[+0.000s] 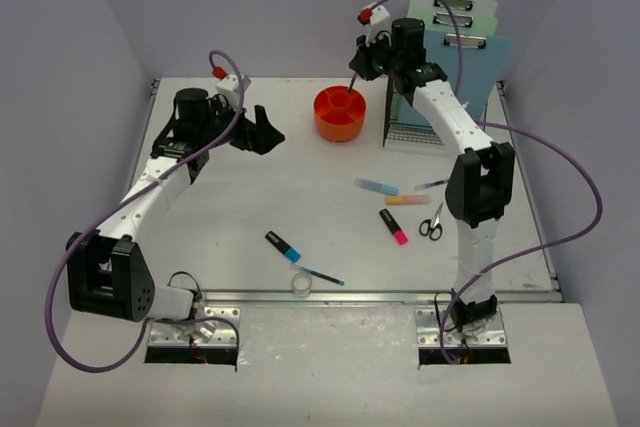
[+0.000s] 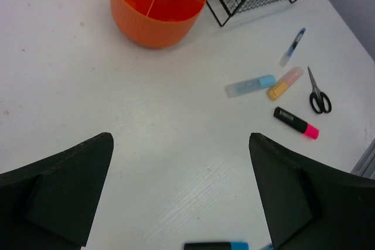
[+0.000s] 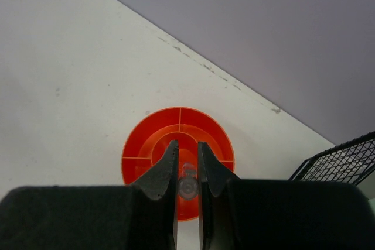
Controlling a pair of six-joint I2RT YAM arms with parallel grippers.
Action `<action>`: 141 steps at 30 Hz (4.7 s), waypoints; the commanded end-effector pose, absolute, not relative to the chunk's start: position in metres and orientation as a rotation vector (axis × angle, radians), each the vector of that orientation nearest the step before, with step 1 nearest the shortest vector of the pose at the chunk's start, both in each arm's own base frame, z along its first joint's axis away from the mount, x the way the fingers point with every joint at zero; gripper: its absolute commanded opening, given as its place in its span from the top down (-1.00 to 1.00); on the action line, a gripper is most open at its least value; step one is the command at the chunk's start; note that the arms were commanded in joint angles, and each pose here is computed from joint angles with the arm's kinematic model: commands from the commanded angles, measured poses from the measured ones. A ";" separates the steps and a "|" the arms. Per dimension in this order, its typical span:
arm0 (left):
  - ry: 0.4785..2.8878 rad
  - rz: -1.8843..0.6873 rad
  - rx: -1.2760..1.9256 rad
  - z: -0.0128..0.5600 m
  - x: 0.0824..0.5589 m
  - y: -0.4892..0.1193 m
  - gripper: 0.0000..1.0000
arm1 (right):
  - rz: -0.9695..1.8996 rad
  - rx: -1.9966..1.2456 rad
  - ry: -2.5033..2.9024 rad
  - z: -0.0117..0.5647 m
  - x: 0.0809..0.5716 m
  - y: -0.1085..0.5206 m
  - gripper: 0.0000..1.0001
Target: Organize the desk
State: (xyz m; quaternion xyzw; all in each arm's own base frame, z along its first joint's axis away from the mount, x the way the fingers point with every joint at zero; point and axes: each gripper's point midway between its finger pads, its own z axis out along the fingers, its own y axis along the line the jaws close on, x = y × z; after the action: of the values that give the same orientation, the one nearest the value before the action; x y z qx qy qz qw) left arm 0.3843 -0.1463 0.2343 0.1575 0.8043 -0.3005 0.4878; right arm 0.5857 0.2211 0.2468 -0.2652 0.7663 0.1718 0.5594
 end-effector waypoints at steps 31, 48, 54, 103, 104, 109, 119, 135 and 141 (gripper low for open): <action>1.724 -0.627 1.710 0.132 0.211 -0.249 -0.14 | 0.407 -0.689 1.790 0.268 0.549 0.234 -0.63; 1.720 -0.581 2.279 0.038 0.137 -0.304 0.22 | 0.658 -0.298 1.938 0.318 0.462 0.094 -0.65; 1.775 -0.529 2.317 0.016 0.142 -0.306 0.26 | 0.666 -0.273 1.933 0.319 0.457 0.080 -0.64; 0.411 0.797 2.240 0.165 0.186 -0.328 1.00 | 1.586 -0.880 2.400 0.176 0.252 0.290 -0.88; 0.387 0.789 2.234 0.163 0.182 -0.326 1.00 | 1.576 -0.901 2.386 0.174 0.251 0.290 -0.89; 0.308 0.729 2.176 0.166 0.171 -0.322 1.00 | 1.553 -0.985 2.301 0.176 0.242 0.289 -0.93; 0.224 0.673 2.071 0.186 0.159 -0.324 1.00 | 1.496 -1.031 2.237 0.181 0.229 0.289 -0.91; 0.149 0.629 2.161 0.169 0.150 -0.322 1.00 | 1.533 -1.138 2.243 0.194 0.231 0.315 0.06; 0.156 0.620 2.172 0.166 0.150 -0.321 1.00 | 1.534 -1.223 2.224 0.193 0.220 0.317 0.26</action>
State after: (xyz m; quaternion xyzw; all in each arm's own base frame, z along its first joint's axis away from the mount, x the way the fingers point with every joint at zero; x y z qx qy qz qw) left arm 0.1570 -0.3176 0.1589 0.8723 0.0733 0.2574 0.4093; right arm 0.2247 0.3141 0.1846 -0.3817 0.7657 0.5112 0.0811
